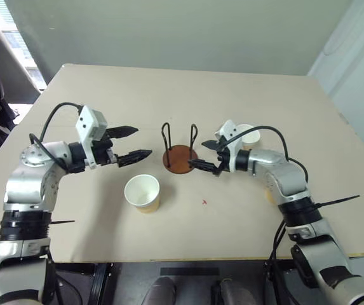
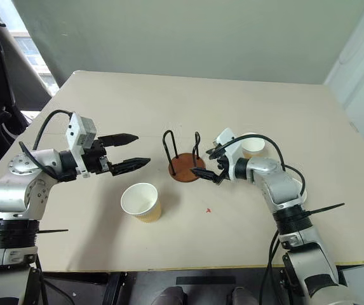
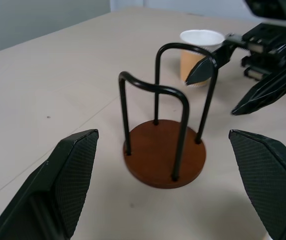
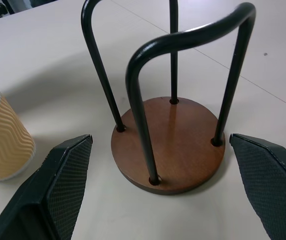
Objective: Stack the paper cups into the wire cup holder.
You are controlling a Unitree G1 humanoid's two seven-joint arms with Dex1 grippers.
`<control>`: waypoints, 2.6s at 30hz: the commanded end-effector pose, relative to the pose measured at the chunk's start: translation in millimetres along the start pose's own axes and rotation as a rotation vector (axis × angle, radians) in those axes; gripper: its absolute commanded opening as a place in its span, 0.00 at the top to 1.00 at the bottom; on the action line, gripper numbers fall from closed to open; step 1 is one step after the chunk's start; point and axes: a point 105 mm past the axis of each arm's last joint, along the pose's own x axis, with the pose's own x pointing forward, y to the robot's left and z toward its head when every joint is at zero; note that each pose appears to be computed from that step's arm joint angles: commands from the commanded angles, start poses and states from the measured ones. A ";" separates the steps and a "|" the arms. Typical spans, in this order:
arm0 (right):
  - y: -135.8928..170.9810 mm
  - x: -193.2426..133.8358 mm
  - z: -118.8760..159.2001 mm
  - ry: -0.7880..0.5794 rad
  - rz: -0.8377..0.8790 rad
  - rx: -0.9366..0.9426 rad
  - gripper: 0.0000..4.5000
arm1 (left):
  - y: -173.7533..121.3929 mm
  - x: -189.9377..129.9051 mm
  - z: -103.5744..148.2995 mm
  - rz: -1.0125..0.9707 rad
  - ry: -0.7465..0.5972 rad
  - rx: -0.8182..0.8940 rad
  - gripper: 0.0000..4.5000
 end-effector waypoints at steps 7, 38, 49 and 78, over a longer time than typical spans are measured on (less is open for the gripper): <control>1.8 12.7 20.9 -0.062 -0.011 -0.031 0.01 | 3.4 -10.9 12.5 0.020 -0.011 0.046 0.00; 14.7 -22.7 4.2 0.020 0.075 -0.047 0.99 | -24.5 -4.8 6.6 -0.183 0.067 0.040 0.00; 11.0 -56.6 -7.7 0.092 0.057 -0.053 0.99 | -22.3 0.7 9.3 -0.203 0.066 0.063 0.00; 4.6 -120.1 -16.3 0.182 -0.057 -0.039 0.99 | -28.9 19.6 13.0 -0.276 0.040 0.072 0.00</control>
